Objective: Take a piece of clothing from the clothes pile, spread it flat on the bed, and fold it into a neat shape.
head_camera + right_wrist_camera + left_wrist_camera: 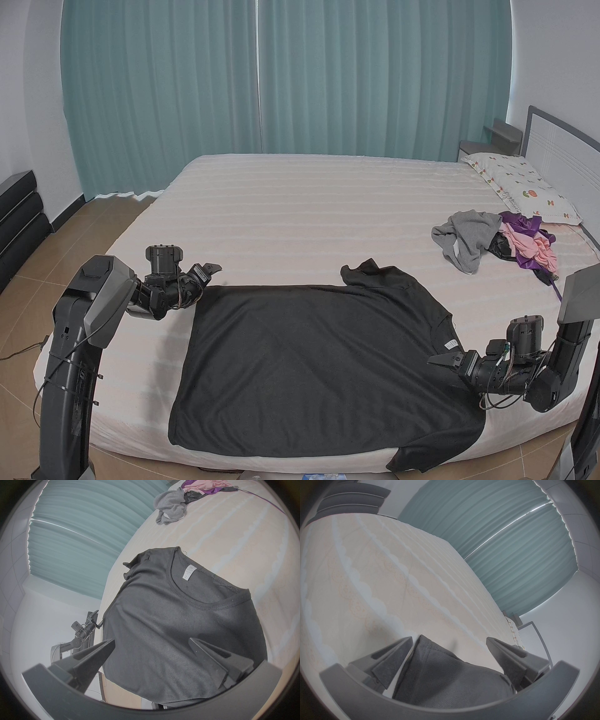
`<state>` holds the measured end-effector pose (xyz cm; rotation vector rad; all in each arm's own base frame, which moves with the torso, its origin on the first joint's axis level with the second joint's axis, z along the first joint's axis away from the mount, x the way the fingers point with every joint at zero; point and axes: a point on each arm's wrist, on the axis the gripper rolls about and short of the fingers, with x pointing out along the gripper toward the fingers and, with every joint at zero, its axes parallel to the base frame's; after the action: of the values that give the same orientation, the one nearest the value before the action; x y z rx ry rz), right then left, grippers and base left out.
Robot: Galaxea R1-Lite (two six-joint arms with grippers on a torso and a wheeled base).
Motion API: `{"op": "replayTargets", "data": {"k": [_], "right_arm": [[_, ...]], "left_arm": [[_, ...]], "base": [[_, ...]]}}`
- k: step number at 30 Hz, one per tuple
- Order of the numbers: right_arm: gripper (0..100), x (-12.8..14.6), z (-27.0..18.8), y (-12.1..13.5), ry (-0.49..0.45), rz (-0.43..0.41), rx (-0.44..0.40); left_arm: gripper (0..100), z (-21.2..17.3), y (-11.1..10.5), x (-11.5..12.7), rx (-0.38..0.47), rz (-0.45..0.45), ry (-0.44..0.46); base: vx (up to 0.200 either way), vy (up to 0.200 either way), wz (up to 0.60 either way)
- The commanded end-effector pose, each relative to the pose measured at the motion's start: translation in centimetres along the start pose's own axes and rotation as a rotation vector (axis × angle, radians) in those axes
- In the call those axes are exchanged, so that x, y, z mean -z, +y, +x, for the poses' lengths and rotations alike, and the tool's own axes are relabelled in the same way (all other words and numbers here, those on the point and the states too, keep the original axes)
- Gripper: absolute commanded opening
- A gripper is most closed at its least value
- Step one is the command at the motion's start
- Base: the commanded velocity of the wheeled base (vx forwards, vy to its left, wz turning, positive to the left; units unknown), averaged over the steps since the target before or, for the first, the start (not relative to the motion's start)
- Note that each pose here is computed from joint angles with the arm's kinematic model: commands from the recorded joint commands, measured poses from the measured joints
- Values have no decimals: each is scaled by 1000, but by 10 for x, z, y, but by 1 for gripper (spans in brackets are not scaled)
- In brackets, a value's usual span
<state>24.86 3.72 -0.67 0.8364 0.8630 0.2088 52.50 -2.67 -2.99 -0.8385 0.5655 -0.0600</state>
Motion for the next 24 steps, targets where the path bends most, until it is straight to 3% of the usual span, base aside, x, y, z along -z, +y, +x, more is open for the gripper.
{"op": "replayTargets", "data": {"k": [1, 7, 11, 13, 17, 24], "right_arm": [[100, 1, 1, 0, 4, 0, 0], [100, 0, 1, 0, 1, 0, -1], [100, -3, 4, 2, -9, -7, -10], [100, -6, 7, 4, -19, -13, -18], [100, -8, 18, 9, -26, -8, -34], [100, -35, 42, 32, -194, -52, -39]], "left_arm": [[0, 1, 1, 2, -1, 0, 3], [0, 1, 1, 0, -6, 2, -15], [0, 1, -2, -3, -25, 10, -83], [0, 2, -6, -9, -16, 17, -176], [0, 3, -5, -11, -4, 22, -232], [0, 4, -4, -7, -16, 20, -229]], "base": [[0, 0, 0], [0, 0, 0], [0, 0, 0], [0, 0, 0], [0, 0, 0], [0, 0, 0]]}}
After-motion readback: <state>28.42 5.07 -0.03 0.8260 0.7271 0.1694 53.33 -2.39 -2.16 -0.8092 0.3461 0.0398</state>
